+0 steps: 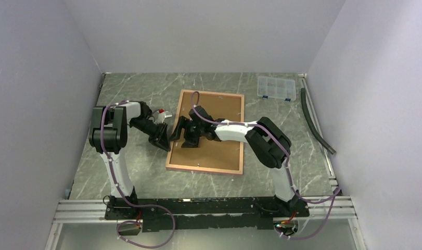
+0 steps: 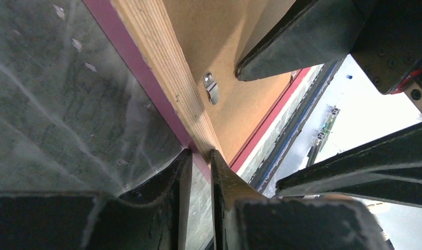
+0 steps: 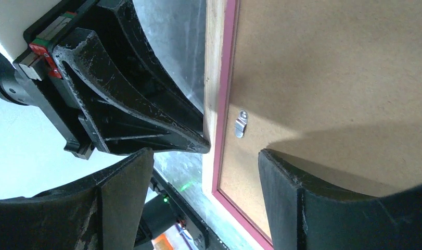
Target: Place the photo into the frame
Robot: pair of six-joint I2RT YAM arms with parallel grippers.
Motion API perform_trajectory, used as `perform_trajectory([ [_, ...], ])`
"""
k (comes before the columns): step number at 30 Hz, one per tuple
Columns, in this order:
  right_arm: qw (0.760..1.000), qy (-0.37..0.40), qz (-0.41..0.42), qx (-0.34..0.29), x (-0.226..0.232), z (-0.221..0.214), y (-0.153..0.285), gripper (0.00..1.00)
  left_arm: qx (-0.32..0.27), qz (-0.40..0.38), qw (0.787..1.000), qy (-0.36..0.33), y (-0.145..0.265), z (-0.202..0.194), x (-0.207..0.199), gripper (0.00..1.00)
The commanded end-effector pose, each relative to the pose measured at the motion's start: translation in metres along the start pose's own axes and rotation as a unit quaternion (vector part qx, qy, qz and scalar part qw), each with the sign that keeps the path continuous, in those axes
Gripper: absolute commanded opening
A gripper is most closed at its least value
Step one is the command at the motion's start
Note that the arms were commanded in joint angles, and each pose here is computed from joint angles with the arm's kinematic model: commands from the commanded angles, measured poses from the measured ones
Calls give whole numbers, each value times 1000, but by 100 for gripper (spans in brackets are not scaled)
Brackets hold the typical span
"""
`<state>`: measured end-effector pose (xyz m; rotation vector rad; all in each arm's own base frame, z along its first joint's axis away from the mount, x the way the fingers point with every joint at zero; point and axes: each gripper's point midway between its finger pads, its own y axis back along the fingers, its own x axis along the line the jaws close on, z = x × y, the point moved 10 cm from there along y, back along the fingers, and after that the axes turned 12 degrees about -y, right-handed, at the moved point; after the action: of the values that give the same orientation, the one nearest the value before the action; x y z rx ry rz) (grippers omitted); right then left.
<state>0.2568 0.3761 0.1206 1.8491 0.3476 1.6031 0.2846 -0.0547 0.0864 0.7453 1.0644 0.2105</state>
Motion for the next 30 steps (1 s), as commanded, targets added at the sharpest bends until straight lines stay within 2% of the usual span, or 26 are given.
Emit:
perform_trajectory([
  [1, 1000, 3, 28, 3, 13, 1, -11, 77, 5, 9, 1000, -14, -7, 0, 9, 22],
  [17, 1000, 6, 25, 4, 11, 2, -25, 71, 6, 4, 1000, -14, -9, -2, 10, 19],
  [30, 999, 21, 25, -4, 13, 7, -34, 60, 6, -1, 1000, -18, -9, -3, 8, 18],
])
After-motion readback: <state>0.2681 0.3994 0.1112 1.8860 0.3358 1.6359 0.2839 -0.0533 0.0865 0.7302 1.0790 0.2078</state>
